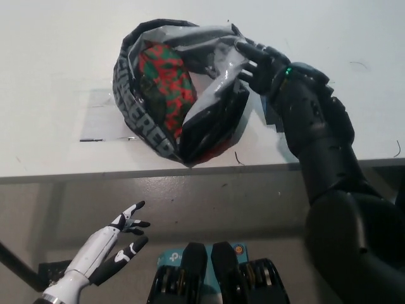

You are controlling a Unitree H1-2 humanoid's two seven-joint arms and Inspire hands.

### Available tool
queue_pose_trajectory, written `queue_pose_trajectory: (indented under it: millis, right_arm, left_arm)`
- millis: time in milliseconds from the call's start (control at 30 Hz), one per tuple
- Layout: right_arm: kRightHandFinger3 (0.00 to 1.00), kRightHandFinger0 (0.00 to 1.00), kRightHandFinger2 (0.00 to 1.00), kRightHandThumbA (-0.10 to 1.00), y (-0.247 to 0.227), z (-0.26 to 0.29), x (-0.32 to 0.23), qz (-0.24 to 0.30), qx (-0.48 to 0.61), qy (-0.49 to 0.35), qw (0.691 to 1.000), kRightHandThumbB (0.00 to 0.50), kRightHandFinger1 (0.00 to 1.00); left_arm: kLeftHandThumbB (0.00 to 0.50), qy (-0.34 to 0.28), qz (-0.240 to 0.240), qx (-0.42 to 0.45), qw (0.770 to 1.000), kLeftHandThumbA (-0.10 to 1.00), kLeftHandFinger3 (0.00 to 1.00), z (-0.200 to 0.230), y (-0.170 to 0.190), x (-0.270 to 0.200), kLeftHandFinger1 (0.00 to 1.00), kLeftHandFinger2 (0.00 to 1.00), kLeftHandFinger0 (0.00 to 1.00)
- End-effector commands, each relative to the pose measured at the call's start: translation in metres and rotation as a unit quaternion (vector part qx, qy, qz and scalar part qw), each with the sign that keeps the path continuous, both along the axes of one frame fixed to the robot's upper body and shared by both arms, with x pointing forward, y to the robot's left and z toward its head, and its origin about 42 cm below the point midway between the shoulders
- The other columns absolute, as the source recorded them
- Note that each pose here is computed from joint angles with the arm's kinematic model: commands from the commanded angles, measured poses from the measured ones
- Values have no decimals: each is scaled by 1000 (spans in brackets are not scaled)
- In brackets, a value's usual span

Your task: The robot uses its right hand to pick up a bag of coffee beans and puts it in the black plastic bag, then the robot grabs the top of the bag and lifts it.

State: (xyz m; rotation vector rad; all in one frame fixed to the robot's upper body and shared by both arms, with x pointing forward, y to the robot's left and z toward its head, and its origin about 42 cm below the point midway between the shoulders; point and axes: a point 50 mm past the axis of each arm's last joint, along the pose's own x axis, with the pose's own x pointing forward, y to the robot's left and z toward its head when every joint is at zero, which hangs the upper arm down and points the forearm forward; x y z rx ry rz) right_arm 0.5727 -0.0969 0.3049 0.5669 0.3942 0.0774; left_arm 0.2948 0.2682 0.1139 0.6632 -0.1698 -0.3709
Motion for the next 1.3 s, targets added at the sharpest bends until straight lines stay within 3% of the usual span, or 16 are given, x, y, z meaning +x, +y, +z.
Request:
queue_pose_trajectory:
  millis: [0, 133, 367, 533, 667, 767, 933, 1267]
  right_arm:
    - [727, 0, 570, 323, 72, 174, -8, 107, 186, -138, 967, 1, 83]
    - [657, 0, 517, 307, 76, 185, -10, 110, 186, -140, 966, 6, 39]
    - [711, 0, 496, 293, 87, 214, -19, 123, 192, -166, 959, 2, 1]
    - [682, 0, 488, 383, 95, 228, -26, 140, 201, -186, 952, 0, 0]
    - [783, 0, 562, 356, 95, 231, -28, 138, 211, -186, 950, 0, 46]
    - [796, 0, 585, 330, 92, 231, -27, 131, 215, -182, 951, 0, 72]
    - [788, 0, 576, 296, 87, 226, -26, 121, 237, -171, 949, 0, 70]
    - [724, 0, 583, 364, 87, 238, -27, 127, 255, -172, 943, 0, 75]
  left_arm:
    - [121, -27, -8, 18, 999, 1000, 1000, 14, 4, 9, 709, 783, 838]
    - [133, -22, -8, 21, 1000, 1000, 1000, 14, 4, 9, 728, 784, 856]
    - [112, -26, -11, 18, 999, 1000, 1000, 12, 2, 11, 721, 775, 864]
    - [124, -19, -8, 18, 1000, 1000, 1000, 12, 1, 10, 724, 784, 859]
    - [122, -23, -10, 19, 999, 1000, 1000, 10, 1, 11, 706, 773, 842]
    - [124, -19, -12, 22, 999, 1000, 1000, 12, 2, 12, 715, 784, 851]
    - [118, -19, -14, 23, 999, 1000, 1000, 13, 2, 11, 722, 776, 864]
    - [135, -10, -19, 25, 999, 1000, 1000, 11, -2, 11, 728, 776, 885]
